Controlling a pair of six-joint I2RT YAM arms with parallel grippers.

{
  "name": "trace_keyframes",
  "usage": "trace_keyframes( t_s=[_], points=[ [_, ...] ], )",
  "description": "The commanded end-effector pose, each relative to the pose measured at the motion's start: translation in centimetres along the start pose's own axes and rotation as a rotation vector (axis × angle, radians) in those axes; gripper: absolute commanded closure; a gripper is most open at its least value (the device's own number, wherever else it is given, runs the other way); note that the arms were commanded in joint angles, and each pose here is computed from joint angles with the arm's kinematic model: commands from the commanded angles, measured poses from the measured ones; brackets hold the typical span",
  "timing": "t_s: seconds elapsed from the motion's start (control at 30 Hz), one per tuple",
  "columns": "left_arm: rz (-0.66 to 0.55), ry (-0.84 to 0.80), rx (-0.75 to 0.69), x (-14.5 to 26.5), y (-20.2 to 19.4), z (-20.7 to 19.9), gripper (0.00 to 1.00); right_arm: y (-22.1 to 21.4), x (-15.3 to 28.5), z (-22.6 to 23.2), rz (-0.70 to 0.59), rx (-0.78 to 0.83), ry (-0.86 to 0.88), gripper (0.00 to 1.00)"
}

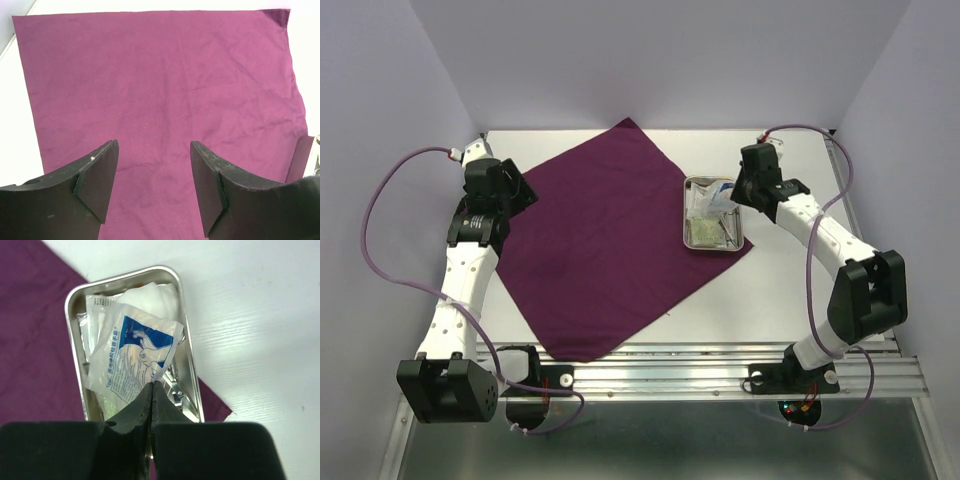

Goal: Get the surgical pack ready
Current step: Place the medical item in the container.

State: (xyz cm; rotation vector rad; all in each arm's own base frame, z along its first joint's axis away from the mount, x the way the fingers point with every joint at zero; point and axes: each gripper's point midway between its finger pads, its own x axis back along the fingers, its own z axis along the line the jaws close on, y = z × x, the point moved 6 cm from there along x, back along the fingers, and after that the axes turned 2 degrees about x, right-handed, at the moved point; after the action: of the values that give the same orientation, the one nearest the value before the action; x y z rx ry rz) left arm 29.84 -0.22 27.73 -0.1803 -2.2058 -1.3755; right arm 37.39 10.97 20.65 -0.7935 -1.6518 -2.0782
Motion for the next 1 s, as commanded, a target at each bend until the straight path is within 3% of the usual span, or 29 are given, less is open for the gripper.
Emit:
trace_keyframes(
  t_s=[0.0,0.97],
  points=[
    [-0.032,-0.032,0.008,-0.1,0.6,-0.5,0.3,0.9,0.2,-0.7,-0.04,-0.065,0.002,0.99],
    [-0.024,-0.019,0.003,-0.4,0.2,-0.2,0.3,-2.9,-4.5,-0.4,0.091,-0.152,0.049,0.99]
  ],
)
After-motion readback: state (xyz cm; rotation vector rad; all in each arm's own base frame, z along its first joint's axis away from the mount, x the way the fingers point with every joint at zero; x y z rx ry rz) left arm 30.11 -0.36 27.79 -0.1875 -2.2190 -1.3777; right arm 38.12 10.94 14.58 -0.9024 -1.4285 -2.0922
